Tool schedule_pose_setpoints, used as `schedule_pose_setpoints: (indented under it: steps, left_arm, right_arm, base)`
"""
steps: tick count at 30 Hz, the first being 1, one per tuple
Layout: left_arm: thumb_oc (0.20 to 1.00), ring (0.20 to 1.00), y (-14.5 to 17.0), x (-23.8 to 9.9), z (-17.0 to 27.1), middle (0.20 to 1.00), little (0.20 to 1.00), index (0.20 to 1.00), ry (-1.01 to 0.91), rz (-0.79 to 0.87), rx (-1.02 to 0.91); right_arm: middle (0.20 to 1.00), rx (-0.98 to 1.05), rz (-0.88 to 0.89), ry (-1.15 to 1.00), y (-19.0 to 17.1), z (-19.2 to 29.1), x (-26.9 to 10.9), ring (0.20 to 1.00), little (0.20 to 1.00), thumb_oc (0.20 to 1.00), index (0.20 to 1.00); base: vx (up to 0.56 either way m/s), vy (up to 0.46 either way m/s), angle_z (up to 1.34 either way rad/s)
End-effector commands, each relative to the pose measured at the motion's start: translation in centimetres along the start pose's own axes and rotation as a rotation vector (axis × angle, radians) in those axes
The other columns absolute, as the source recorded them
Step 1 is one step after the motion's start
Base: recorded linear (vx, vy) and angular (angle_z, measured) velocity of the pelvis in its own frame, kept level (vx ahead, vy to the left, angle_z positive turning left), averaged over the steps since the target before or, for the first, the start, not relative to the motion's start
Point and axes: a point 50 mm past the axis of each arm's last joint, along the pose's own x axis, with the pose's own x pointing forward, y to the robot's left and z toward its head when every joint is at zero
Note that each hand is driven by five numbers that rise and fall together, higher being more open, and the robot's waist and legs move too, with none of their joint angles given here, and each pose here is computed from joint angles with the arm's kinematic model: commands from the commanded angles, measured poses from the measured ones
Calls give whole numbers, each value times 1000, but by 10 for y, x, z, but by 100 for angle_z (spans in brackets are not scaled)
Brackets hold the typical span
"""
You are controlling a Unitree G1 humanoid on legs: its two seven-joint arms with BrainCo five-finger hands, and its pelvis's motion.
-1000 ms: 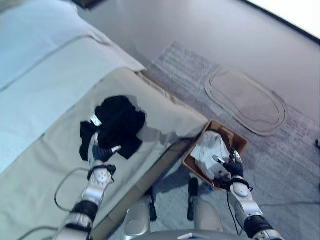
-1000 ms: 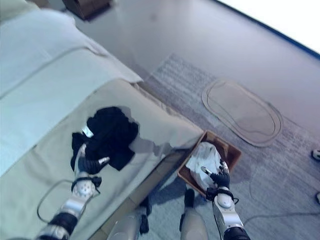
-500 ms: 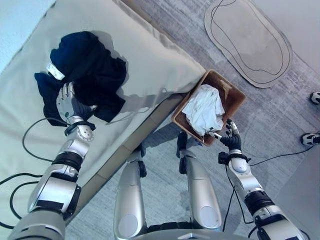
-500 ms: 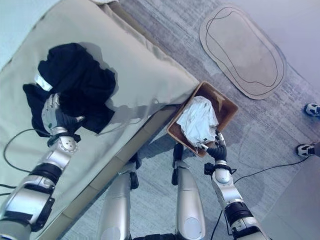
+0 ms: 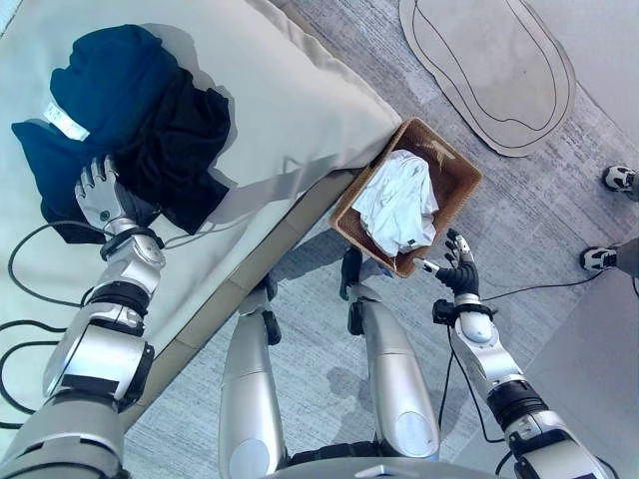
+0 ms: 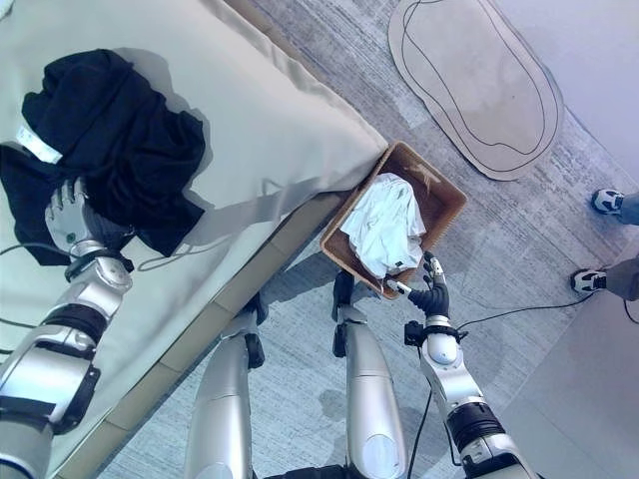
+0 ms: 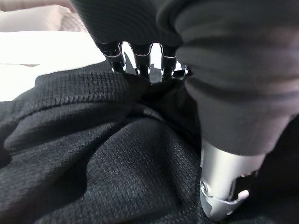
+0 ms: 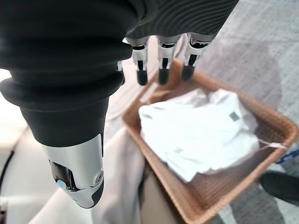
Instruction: Pick up clothes into the bucket
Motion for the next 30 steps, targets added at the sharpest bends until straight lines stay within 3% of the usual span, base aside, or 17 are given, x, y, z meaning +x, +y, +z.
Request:
schedule_pose_setpoints:
  steps: [1,11,18,25,30]
  left_arm:
    - [200,200,-10,-7,-13,200,200,200,-21,-112,89]
    - [200,200,-18,-16,-14,200,200,200,-26,-133,43]
    - [200,200,-37,-40,-23,200,200,200,-13,-177,-57]
    - [200,200,-43,-96,6,200,200,200,-182,-211,-426]
    - [200,200,-33,-118,17,200,200,200,-304,-255,-519]
  right_arm:
    - [1000,15,-13,-15,-11,-2,-6,1000,1000,1000,1000]
    - [1000,27,-8,-35,-13,2,-6,1000,1000,1000,1000]
    - [1000,9,-13,-7,-14,-5,-10,1000,1000,1000,1000]
    - [1000,-54,-65,16,-30,-11,-13,1000,1000,1000,1000]
    - [1000,-207,-17,-55,-31,1,-8,1000,1000,1000,1000]
  base:
    - [7,56,0]
    - [7,19,-3]
    - [-2,0,1]
    - [87,-41,7]
    - [54,-60,15]
